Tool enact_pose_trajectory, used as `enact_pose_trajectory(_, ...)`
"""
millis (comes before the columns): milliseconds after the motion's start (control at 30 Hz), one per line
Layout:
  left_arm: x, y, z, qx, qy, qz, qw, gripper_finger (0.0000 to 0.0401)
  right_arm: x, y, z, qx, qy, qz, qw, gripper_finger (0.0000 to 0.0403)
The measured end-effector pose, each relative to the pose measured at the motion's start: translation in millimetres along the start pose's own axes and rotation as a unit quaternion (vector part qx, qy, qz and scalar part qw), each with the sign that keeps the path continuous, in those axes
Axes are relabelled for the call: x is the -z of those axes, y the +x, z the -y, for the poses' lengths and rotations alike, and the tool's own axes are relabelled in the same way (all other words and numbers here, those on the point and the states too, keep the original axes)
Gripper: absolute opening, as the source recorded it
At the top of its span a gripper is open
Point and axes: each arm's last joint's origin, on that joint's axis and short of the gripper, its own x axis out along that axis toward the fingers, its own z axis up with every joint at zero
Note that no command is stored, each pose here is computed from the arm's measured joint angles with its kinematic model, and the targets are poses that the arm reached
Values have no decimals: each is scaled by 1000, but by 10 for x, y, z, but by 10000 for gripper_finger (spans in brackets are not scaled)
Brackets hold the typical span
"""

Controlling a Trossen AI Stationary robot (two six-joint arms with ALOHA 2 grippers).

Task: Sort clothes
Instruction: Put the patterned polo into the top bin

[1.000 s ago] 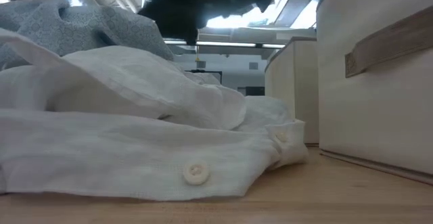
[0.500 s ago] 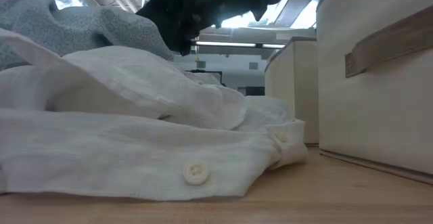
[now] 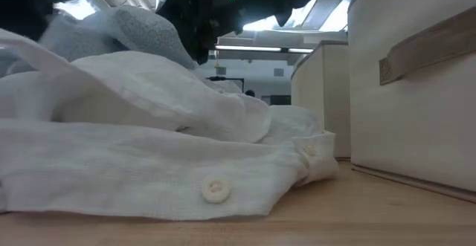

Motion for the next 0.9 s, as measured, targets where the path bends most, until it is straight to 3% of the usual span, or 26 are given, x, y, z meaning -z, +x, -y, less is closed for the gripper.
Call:
enact_pose_trajectory(133, -98, 83, -36, -32, 29, 39, 998, 155, 9, 11, -6, -9, 7, 1, 1000, 209)
enact_pose_trajectory(300, -205, 170, -26, -34, 65, 75, 994, 155, 40, 66, 3, -10, 6, 11, 1000, 209)
enact_pose_trajectory(900, -268, 274, 7, -34, 107, 97, 989, 155, 183, 304, 69, 33, -31, 72, 996, 207)
